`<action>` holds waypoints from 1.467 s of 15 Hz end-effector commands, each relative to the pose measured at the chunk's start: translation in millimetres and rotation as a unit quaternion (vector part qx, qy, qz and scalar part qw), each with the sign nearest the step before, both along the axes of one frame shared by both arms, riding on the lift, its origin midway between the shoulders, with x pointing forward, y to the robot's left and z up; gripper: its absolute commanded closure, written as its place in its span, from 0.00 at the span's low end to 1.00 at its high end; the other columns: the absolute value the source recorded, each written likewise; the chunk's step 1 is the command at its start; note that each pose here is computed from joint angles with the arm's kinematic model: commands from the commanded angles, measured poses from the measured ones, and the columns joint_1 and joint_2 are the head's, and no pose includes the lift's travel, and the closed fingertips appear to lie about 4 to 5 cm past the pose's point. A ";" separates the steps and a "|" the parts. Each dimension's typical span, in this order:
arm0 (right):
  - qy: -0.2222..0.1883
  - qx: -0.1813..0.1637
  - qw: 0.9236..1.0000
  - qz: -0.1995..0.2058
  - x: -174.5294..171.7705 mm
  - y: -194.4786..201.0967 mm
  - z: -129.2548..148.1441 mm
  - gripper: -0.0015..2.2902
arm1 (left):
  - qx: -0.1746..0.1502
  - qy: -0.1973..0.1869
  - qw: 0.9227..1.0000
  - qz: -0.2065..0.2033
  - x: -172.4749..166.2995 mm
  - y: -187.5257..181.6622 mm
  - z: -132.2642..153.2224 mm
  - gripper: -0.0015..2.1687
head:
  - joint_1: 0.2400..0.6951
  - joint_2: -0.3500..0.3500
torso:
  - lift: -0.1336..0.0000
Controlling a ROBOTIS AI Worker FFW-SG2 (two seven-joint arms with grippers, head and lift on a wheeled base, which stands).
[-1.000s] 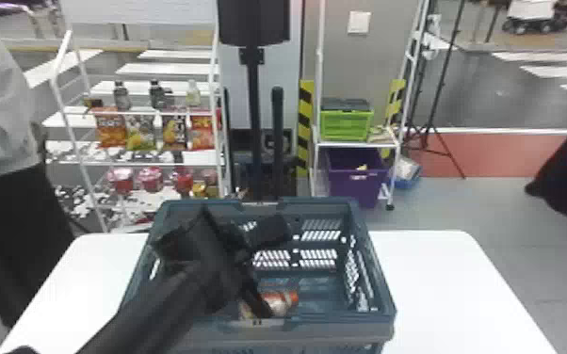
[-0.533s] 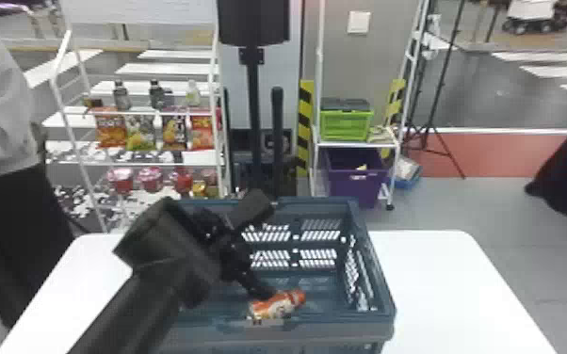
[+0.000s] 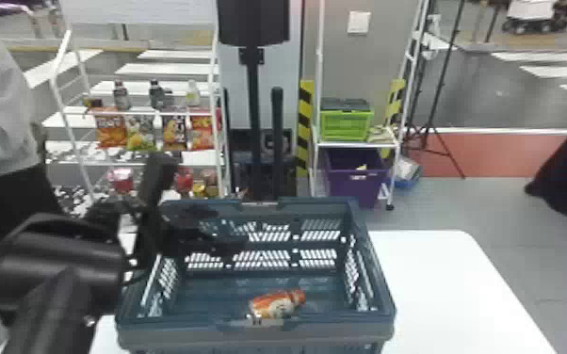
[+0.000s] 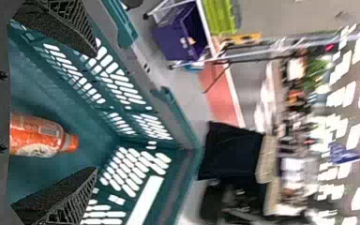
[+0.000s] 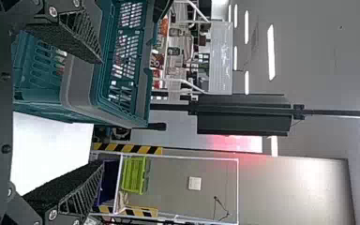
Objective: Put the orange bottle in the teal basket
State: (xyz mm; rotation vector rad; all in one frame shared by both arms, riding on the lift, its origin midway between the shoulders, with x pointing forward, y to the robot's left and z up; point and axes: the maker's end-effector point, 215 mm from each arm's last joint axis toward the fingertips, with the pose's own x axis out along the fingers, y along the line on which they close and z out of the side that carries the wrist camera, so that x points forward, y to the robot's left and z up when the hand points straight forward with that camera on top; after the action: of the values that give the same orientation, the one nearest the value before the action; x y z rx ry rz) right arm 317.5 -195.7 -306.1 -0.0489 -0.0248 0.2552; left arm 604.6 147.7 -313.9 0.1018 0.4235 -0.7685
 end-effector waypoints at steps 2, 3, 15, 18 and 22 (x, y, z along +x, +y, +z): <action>0.000 -0.001 1.000 -0.001 -1.0 -0.6 0.9 0.06 | -0.122 -0.009 0.990 0.067 -41.6 56.0 27.5 0.01 | 0.57 0.50 | 1.00; 0.001 -0.001 1.000 -0.002 -1.4 -1.3 0.4 0.06 | -0.142 -0.011 0.985 0.096 -56.8 79.6 28.0 0.01 | 0.57 0.50 | 1.00; 0.001 -0.004 1.000 -0.002 9.3 -2.2 -1.2 0.06 | -0.066 -0.084 0.950 0.294 -211.6 212.8 -71.0 0.01 | 0.57 0.50 | 1.00; 0.026 -0.006 1.000 -0.003 17.1 -1.1 -17.3 0.06 | -0.026 -0.138 0.935 0.324 -227.8 212.0 -63.9 0.01 | 0.57 0.50 | 1.00; 0.033 0.000 0.999 0.000 20.0 7.2 -27.2 0.06 | -0.021 -0.161 0.926 0.341 -236.5 191.6 -59.2 0.01 | 0.57 0.50 | 1.00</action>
State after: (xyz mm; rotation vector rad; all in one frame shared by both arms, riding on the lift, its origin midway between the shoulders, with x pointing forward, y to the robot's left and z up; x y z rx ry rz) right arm 337.0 -191.5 -330.4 -0.0454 0.0373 0.2562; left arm 370.7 350.9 -371.2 0.0384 0.1071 -0.0523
